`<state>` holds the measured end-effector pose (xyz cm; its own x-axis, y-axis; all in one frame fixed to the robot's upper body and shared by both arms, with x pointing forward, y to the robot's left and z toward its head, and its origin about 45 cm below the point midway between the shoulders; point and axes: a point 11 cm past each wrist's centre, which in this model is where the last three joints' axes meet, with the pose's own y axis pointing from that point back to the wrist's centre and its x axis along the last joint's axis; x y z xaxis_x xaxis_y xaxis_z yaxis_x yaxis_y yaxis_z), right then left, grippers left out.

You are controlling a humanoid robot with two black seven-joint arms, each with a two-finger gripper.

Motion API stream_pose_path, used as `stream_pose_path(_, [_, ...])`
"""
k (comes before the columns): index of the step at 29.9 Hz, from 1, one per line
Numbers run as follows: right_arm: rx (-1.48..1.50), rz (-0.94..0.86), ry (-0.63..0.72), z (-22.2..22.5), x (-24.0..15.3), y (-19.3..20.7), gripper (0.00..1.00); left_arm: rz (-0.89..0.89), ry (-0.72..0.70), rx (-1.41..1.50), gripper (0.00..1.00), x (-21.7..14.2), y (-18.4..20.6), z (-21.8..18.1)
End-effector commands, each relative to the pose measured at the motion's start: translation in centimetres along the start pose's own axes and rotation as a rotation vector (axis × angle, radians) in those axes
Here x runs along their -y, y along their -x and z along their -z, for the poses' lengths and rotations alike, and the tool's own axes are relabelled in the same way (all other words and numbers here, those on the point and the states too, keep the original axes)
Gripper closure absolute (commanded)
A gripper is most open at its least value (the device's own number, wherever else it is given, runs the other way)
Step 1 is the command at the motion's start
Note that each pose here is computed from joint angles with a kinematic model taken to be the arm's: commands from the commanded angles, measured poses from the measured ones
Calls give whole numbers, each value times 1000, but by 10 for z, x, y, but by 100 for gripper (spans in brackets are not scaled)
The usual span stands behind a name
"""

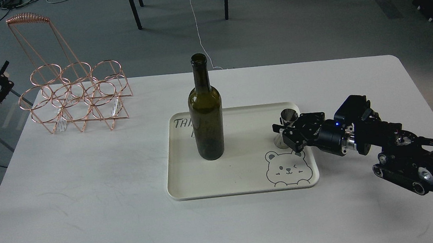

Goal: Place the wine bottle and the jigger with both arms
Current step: 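Close the right gripper on the jigger and lift it, then carry the jigger off the tray and set it on the table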

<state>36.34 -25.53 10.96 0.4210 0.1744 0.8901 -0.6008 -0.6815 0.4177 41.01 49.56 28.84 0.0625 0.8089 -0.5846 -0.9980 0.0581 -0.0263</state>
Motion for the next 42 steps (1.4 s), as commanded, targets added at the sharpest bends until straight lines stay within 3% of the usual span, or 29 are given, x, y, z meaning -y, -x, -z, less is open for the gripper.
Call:
stream_pose_path(1, [-8, 3, 9, -4, -4, 1, 87, 0, 0, 0, 2, 0, 0, 0])
stream_pose_path(4, [-21, -19, 8, -4, -4, -4, 96, 0, 0, 2, 2, 0, 0, -1])
stream_pose_path(12, [-53, -91, 38, -18, -18, -27, 98, -2, 2, 4, 2, -1, -1, -2])
stream_pose_path(19, [-91, -133, 171, -63, -79, -47, 98, -3, 3, 6, 2, -1, -1, -3])
stream_pose_path(24, [-100, -118, 241, -77, -113, -22, 97, -1, 3, 6, 2, -1, 0, -3])
stream_pose_path(35, [-25, -67, 356, -90, -141, 33, 93, 5, -3, 7, 2, 0, 2, -2])
stream_pose_path(42, [4, -59, 373, -91, -140, 43, 80, 7, -2, 8, 2, 1, 2, -2])
